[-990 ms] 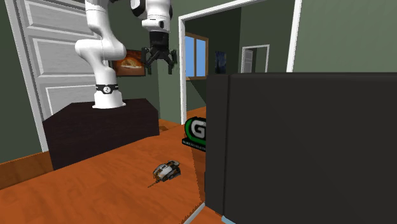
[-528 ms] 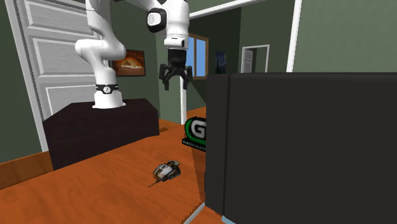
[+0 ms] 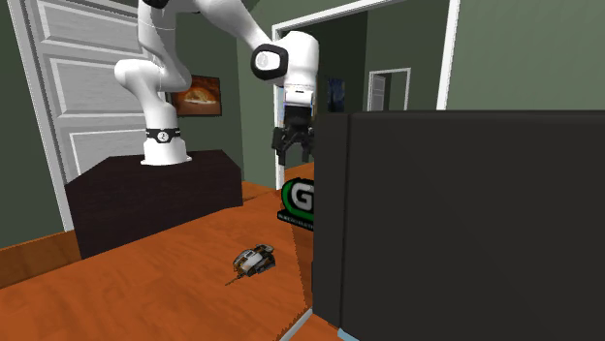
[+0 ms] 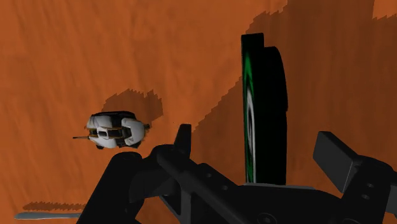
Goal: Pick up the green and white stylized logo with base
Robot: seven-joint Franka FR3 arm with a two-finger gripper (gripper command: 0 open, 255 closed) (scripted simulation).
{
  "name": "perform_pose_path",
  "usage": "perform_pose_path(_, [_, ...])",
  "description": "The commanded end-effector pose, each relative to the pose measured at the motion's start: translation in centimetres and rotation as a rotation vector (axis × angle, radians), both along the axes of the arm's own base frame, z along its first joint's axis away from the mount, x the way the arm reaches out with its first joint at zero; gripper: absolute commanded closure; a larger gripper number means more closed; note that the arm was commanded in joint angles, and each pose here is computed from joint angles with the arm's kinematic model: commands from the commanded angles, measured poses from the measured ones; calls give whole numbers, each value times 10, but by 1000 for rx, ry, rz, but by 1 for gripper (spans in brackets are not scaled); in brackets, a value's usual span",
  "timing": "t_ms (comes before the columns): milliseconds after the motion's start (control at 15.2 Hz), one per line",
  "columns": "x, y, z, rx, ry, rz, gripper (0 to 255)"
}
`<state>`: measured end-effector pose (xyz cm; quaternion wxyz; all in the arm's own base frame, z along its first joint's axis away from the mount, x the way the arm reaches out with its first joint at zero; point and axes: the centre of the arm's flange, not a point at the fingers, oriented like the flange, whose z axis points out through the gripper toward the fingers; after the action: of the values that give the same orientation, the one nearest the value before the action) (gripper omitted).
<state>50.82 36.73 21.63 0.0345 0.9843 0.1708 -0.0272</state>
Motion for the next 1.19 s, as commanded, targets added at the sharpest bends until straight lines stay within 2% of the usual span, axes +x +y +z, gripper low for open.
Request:
perform_pose_path(0, [7,21,-16,-9,-4,20,0])
perform_pose_path(132, [12,32,-28,-14,-7,32,0])
perform_pose_path(594, [12,32,-68,-14,-7,32,0])
perform_pose_path(726, [12,32,-68,-14,-7,32,0])
perform_pose_path(792, [11,32,-68,-14,-7,32,255])
perform_pose_path(1122, [11,32,-68,-14,-7,32,255])
